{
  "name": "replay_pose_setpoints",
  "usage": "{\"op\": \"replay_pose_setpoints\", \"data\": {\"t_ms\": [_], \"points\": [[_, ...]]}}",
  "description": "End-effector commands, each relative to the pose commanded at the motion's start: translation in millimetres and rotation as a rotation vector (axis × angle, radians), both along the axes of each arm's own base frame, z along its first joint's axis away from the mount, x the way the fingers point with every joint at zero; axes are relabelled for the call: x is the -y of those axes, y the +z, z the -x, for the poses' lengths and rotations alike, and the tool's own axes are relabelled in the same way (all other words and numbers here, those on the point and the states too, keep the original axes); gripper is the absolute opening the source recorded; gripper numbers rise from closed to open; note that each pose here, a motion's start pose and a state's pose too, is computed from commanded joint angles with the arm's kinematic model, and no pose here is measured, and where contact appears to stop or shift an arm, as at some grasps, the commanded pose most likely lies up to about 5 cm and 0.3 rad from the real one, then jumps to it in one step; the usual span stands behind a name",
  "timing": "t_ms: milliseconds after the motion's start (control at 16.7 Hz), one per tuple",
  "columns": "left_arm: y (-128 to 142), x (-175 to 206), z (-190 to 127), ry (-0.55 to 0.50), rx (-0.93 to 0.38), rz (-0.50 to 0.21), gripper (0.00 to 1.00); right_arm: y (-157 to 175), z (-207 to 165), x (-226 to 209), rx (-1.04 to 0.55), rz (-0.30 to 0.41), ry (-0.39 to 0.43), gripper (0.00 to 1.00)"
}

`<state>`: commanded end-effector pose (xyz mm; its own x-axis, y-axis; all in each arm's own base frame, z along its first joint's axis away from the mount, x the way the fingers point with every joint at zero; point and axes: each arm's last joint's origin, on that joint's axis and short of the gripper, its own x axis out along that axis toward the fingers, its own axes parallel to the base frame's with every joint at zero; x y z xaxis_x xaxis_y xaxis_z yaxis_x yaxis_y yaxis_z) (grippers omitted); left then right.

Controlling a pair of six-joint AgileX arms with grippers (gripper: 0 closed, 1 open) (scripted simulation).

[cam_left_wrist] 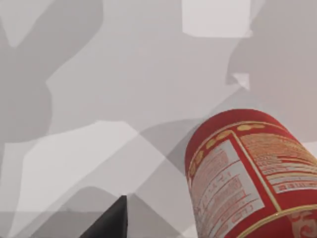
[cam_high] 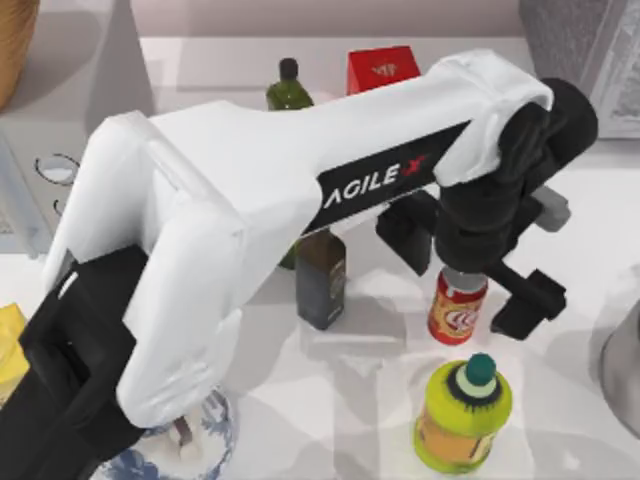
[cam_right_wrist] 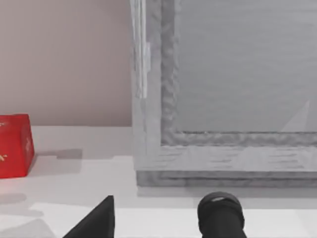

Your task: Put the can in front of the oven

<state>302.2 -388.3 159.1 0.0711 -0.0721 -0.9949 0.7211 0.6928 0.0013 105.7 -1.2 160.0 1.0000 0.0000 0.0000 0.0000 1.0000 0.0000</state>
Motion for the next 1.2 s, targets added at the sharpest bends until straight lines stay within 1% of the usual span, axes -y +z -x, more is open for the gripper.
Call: {"op": "replay_pose_setpoints", "data": {"t_ms": [600, 660, 1200], "points": [[0.0, 0.0, 0.0, 0.000, 0.000, 0.000, 0.02, 0.0, 0.0, 0.0, 0.000, 0.000, 0.000, 1.00], [0.0, 0.0, 0.0, 0.000, 0.000, 0.000, 0.00, 0.0, 0.0, 0.0, 0.000, 0.000, 0.000, 1.00], [0.3, 0.4, 0.2, -0.002, -0.001, -0.001, 0.00, 0.0, 0.0, 0.0, 0.000, 0.000, 0.000, 1.00]]}}
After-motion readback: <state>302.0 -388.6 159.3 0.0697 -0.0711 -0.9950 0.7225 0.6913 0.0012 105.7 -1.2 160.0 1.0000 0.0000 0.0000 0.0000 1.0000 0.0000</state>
